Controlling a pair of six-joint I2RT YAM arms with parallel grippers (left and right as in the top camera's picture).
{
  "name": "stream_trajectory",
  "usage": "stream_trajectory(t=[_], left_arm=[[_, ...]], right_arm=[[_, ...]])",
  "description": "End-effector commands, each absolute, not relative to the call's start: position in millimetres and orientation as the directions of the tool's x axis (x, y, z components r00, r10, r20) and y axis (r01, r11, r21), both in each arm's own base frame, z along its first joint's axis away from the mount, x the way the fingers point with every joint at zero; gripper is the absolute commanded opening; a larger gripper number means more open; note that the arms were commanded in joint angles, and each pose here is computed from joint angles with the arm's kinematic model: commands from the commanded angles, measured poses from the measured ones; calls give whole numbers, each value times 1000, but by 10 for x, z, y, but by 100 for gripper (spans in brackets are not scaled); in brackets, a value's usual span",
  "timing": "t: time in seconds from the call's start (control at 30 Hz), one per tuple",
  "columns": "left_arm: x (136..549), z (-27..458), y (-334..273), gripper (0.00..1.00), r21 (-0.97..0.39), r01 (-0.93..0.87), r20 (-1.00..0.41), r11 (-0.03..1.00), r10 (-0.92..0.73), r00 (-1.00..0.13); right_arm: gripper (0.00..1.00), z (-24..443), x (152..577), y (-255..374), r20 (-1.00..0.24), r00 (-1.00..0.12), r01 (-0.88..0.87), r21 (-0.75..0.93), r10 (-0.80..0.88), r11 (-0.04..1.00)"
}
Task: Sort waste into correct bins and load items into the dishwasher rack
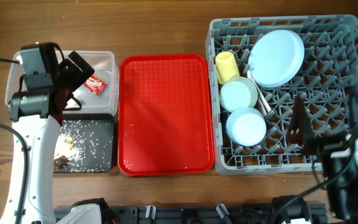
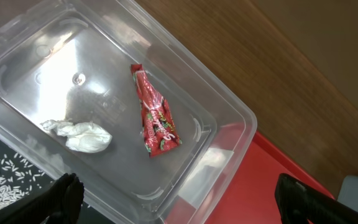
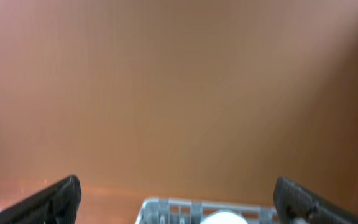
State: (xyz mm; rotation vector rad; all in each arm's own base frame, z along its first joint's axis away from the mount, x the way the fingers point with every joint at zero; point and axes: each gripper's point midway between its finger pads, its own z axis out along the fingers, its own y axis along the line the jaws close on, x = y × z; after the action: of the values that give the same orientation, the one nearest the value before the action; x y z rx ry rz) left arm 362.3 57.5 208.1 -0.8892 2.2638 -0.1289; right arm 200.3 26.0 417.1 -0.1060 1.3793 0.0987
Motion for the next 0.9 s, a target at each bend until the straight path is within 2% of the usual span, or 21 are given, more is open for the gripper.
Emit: stream_trajectory(t=[0.0,0.2,0.4,0.5,0.63,0.87], left_arm=[[3640,2123,586,100,-335,-566,-572,753,-640,-513],[3640,2123,586,100,-335,-566,-572,753,-640,-513],[3640,2123,586,100,-335,-566,-572,753,-640,-513],[3640,2123,586,100,-335,-566,-572,753,-640,-513],[3640,2123,586,100,-335,-566,-572,753,-640,-513],[3640,2123,586,100,-335,-566,-572,753,-640,-513]], right_arm=[[100,3779,1950,281,-968,250,-148,-38,0,988],[100,2947,2122,374,-971,235,-209,-10,40,978],[100,2548,2307,349,-959,265,-207,47,103,977],[100,2224,2402,282,-971,168,-174,139,169,975],[100,1739,2449,281,-987,-26,-140,160,158,977],[100,1759,2450,278,-988,-17,-134,158,157,978]])
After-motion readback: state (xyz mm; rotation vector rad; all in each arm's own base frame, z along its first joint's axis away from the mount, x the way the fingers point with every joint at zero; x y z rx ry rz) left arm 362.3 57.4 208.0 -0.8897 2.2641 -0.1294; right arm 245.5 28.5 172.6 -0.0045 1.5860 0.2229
